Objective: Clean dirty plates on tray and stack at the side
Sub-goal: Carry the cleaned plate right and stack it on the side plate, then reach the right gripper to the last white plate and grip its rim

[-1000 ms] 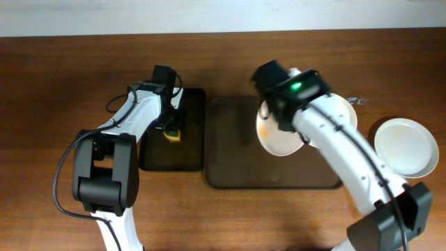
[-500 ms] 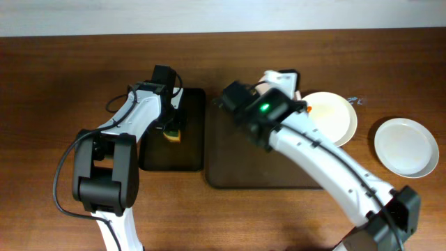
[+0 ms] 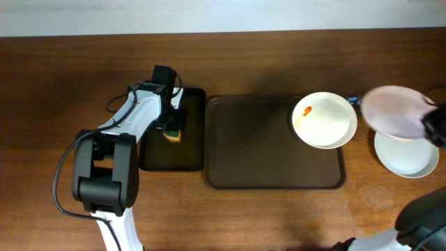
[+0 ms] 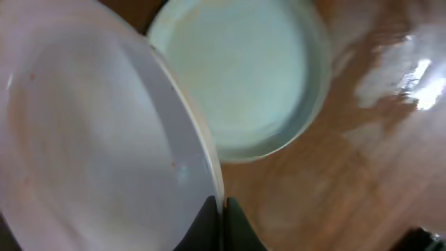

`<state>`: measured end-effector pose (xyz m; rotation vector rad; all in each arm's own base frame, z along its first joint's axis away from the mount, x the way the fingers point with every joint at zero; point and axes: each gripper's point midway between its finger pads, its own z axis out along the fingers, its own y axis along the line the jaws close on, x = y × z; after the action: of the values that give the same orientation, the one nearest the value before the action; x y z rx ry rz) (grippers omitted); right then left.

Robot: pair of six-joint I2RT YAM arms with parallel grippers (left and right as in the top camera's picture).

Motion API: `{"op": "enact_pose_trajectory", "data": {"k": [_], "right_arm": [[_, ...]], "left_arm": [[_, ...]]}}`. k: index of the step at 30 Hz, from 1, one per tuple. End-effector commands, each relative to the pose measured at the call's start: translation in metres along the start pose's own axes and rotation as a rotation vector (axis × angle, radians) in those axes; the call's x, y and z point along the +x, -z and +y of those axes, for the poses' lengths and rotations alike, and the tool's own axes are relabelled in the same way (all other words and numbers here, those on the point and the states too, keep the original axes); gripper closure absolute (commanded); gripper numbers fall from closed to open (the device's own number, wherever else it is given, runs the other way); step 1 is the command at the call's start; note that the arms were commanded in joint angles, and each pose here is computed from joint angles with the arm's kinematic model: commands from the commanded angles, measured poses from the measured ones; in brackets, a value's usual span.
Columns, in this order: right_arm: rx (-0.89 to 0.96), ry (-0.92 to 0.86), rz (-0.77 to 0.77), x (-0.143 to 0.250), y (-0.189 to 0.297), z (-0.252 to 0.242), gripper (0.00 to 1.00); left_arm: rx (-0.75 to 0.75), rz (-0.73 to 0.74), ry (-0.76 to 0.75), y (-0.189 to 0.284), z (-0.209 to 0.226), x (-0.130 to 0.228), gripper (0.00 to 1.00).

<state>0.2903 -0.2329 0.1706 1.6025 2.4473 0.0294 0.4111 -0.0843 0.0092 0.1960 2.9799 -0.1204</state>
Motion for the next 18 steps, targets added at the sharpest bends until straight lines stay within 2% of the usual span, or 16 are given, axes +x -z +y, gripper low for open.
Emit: {"op": "enact_pose_trajectory", "data": {"k": [1,2,3,4,5,8,13,15,18], "right_arm": [[0.002,-0.114,0.021,-0.021,-0.012,-0.034,0.96],[0.01,-0.135,0.032,-0.024,-0.016,-0.042,0.81],[0.017,-0.146,0.042,-0.025,-0.021,-0.046,0.42],[0.018,-0.148,0.054,-0.024,-0.025,-0.046,0.13],[0.006,-0.141,0.066,-0.022,-0.027,-0.042,0.04],[-0.028,-0.063,0.09,-0.011,-0.029,-0.016,0.05],[-0.06,0.255,0.113,0.031,-0.032,0.056,0.13],[-0.073,0.395,0.129,0.055,-0.035,0.086,0.21],[0.019,0.515,0.105,0.073,-0.043,0.1,0.24]], "left_arm": [[0.0,0.012,0.005,-0.004,-0.001,0.003,0.89],[0.001,0.01,0.005,-0.004,-0.001,0.002,0.89],[0.001,0.01,0.005,-0.004,-0.001,0.002,0.89],[0.001,0.01,0.005,-0.004,-0.001,0.002,0.88],[0.001,0.01,0.005,-0.004,-0.001,0.002,0.87],[0.001,0.01,0.005,-0.004,-0.001,0.002,0.87],[0.001,0.01,0.005,-0.004,-0.001,0.002,0.86],[0.001,0.01,0.005,-0.004,-0.001,0.002,0.86],[0.001,0.01,0.005,-0.004,-0.001,0.002,0.85]]}}
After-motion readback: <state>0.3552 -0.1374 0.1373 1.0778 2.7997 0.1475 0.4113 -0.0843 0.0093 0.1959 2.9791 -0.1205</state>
